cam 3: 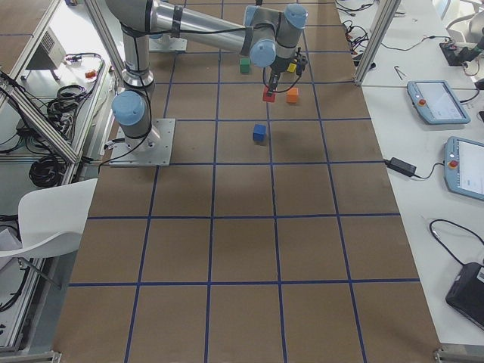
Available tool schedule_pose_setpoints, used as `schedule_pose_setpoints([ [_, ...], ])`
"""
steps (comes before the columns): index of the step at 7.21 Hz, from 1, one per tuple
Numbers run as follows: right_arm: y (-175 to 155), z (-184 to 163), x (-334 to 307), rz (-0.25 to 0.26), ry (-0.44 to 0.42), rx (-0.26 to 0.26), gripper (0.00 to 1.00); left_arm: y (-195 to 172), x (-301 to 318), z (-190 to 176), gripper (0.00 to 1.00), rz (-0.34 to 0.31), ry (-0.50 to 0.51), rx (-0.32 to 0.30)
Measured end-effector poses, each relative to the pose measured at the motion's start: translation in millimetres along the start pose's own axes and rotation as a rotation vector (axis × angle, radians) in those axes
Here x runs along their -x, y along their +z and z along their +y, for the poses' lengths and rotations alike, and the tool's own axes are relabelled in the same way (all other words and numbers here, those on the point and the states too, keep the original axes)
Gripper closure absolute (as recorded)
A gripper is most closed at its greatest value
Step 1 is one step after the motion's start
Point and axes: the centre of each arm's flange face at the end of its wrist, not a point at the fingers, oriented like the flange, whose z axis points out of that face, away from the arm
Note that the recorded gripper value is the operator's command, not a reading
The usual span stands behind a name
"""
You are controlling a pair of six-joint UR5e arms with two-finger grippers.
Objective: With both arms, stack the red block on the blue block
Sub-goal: 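Lift the red cube with the right gripper and carry it above the blue cube, then lower the red cube onto the blue cube and open the right gripper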
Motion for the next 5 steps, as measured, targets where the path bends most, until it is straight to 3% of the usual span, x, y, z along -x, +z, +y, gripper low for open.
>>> schedule_pose_setpoints([
  [5,28.8,-1.8,-47.6,-0.019,-0.012,0.044,0.97,11.8,-1.2,6.4,0.00,-0.002,0.002,0.023],
])
